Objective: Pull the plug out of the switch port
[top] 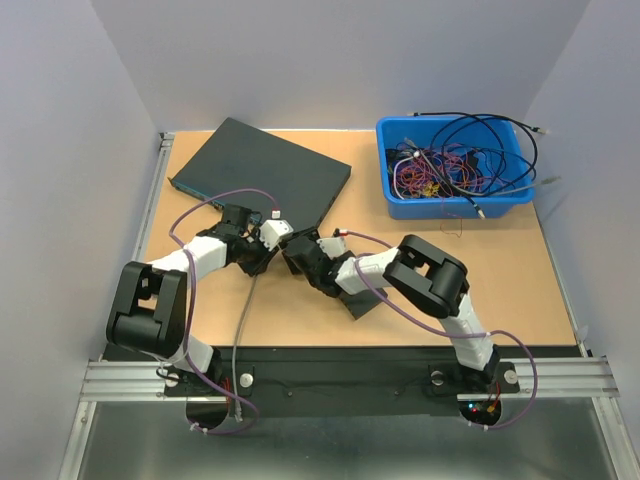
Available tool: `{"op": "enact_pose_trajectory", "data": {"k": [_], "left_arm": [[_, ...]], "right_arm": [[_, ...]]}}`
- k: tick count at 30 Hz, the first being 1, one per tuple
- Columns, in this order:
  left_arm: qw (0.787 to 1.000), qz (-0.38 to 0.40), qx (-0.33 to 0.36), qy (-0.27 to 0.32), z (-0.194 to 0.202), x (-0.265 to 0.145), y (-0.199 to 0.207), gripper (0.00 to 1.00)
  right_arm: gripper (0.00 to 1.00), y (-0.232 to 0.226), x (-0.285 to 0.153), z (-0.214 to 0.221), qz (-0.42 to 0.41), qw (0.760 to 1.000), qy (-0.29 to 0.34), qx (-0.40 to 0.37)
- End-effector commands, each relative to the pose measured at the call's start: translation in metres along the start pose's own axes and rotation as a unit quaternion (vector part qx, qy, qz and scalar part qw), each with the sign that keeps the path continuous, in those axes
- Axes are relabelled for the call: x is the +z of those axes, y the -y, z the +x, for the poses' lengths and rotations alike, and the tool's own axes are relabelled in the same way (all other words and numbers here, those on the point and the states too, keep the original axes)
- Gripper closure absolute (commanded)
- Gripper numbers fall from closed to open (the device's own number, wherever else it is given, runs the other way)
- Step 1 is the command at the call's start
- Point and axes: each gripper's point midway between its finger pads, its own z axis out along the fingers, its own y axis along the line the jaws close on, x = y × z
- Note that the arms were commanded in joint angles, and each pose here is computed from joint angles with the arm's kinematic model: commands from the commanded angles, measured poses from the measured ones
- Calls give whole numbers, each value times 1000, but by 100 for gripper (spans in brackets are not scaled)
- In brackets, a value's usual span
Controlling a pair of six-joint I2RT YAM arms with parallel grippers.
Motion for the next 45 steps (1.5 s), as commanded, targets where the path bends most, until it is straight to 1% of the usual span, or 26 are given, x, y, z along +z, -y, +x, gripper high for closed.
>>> {"op": "enact_pose_trajectory", "data": {"k": [1,5,8,15,23,26,30,38,45], "left_arm": [[1000,20,2,-3,2,-9,12,70],[1000,23,3,5,-1,-11,13,71],[1000,25,5,15,-7,-13,13,73],[999,29,5,26,-13,-14,14,73],[999,29,6,31,-16,-14,14,74],[999,29,7,32,-17,-15,13,76],[999,30,6,31,-16,-15,14,77],[999,36,8,29,-15,-15,16,83],[999,36,9,30,-15,-17,17,85]], "right_arm": [[43,36,12,-18,39,997,61,-24],[46,34,20,-25,37,996,80,-22],[46,39,26,-28,42,996,83,-10],[48,36,34,-26,41,996,77,-26],[52,34,39,-35,40,995,90,-23],[53,34,42,-36,38,995,91,-23],[54,29,46,-42,33,994,96,-29],[61,14,49,-50,12,993,108,-34],[66,-2,53,-61,-8,990,132,-51]]}}
